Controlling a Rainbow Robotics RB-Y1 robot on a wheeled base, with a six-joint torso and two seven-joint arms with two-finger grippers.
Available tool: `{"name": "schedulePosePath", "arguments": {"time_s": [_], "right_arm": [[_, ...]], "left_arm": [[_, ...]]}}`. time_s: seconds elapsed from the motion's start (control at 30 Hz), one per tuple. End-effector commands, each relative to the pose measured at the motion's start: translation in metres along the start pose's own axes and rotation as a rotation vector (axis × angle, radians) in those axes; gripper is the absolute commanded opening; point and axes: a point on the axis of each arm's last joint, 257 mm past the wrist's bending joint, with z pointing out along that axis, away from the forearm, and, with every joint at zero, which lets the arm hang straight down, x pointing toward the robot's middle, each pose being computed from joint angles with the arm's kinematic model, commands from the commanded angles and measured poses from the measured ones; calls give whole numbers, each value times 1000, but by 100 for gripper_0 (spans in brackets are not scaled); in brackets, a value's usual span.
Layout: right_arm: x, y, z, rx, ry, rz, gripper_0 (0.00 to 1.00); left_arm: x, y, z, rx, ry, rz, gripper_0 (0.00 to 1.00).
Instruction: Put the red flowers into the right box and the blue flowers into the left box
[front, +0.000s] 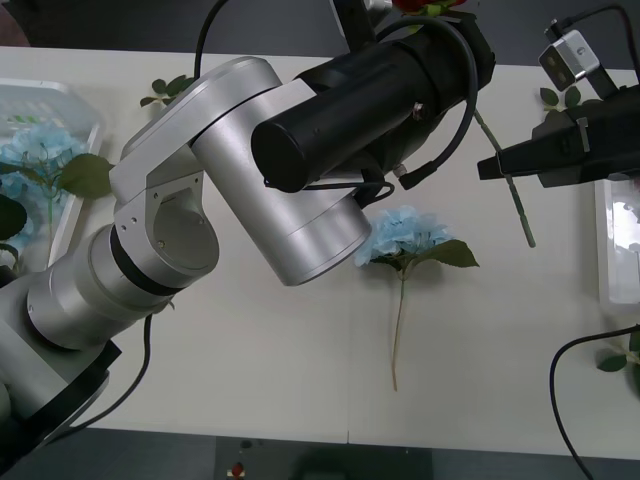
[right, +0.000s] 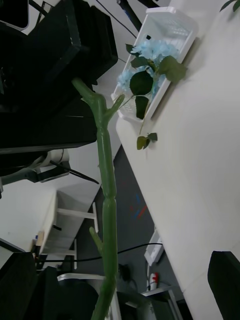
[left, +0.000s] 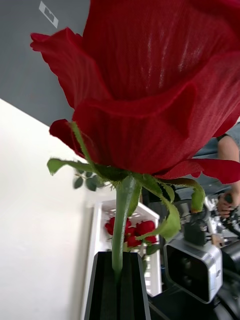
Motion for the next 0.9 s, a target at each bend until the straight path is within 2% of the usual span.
{"name": "schedulePosePath", "arguments": {"time_s": [0.03,0.1,0.13,0.17,0.2,0.23,0.9], "right_arm": [[-18,20,10,-31,-2,-22,100],[-18,22,15,-42,3,-20,100],[-17,22,18,-46,8,-19,96],[-17,22,19,-49,10,-18,65],[-17,22,20,-51,12,-15,3],[-17,23,21,-53,12,-15,0],[-23,23,10,-47,-27,-10,0]], "left_arm": [[-13,-19,-5,45,-26,2,0],[-15,-17,-6,43,-26,1,0],[-16,-15,-8,42,-29,3,0],[-17,-15,-9,44,-31,4,0],[-19,-15,-10,49,-33,7,0],[-19,-14,-11,49,-32,9,0],[-19,-14,-11,49,-32,9,0]]}}
